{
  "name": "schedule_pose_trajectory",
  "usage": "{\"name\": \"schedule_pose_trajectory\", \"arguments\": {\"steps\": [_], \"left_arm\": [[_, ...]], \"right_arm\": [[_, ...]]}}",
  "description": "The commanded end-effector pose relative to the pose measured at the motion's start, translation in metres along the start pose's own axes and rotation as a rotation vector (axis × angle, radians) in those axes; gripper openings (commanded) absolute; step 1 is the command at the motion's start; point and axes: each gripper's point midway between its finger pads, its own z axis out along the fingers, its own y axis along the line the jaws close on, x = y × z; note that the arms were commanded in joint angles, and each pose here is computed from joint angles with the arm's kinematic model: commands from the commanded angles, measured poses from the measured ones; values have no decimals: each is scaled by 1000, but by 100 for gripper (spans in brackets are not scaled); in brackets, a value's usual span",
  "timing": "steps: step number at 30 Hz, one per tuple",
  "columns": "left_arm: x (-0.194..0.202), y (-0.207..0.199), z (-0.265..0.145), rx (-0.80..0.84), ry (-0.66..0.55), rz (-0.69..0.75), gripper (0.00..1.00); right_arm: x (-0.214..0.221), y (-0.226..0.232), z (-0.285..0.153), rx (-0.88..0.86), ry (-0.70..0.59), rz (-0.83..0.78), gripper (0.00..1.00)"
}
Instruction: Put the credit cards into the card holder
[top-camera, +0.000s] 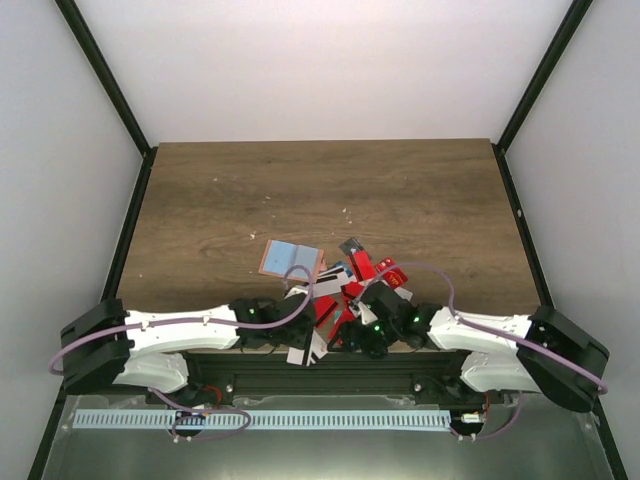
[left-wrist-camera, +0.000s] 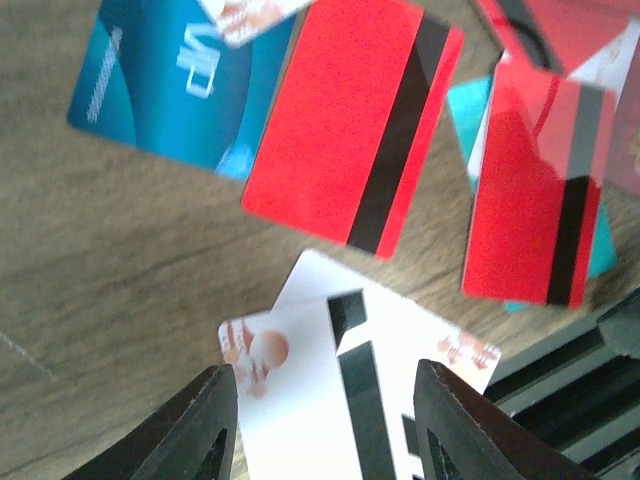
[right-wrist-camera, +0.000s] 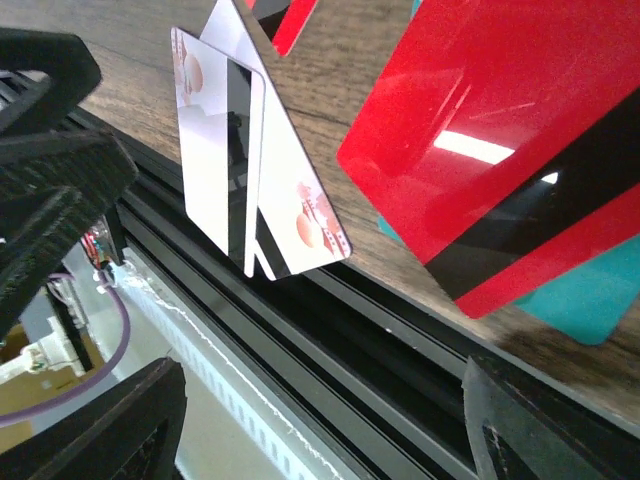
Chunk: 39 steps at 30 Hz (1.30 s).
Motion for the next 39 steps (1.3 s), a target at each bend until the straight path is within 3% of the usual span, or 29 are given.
{"name": "schedule_pose_trajectory", "arguments": {"steps": [1,9,16,25,35,39], "left_arm": [[16,-5,-2,100,47,10,51],[29,4,9,160,69,-19,48],[38,12,16,170,86,-35,45],[49,20,20,182,107,-37,43],[54,29,20,184,107,-48,42],[49,33,21,173,91,-61,42]], "right_arm": [[2,18,7,-89,-5,46,77],[9,10,23,-110,-25,183,64],[-1,22,40,-140,-69,228,61],[-9,19,61,-191,-90,311,45],[-12,7,61,-186,-124,363,4],[-12,4,58,-158,-138,345,1]]}}
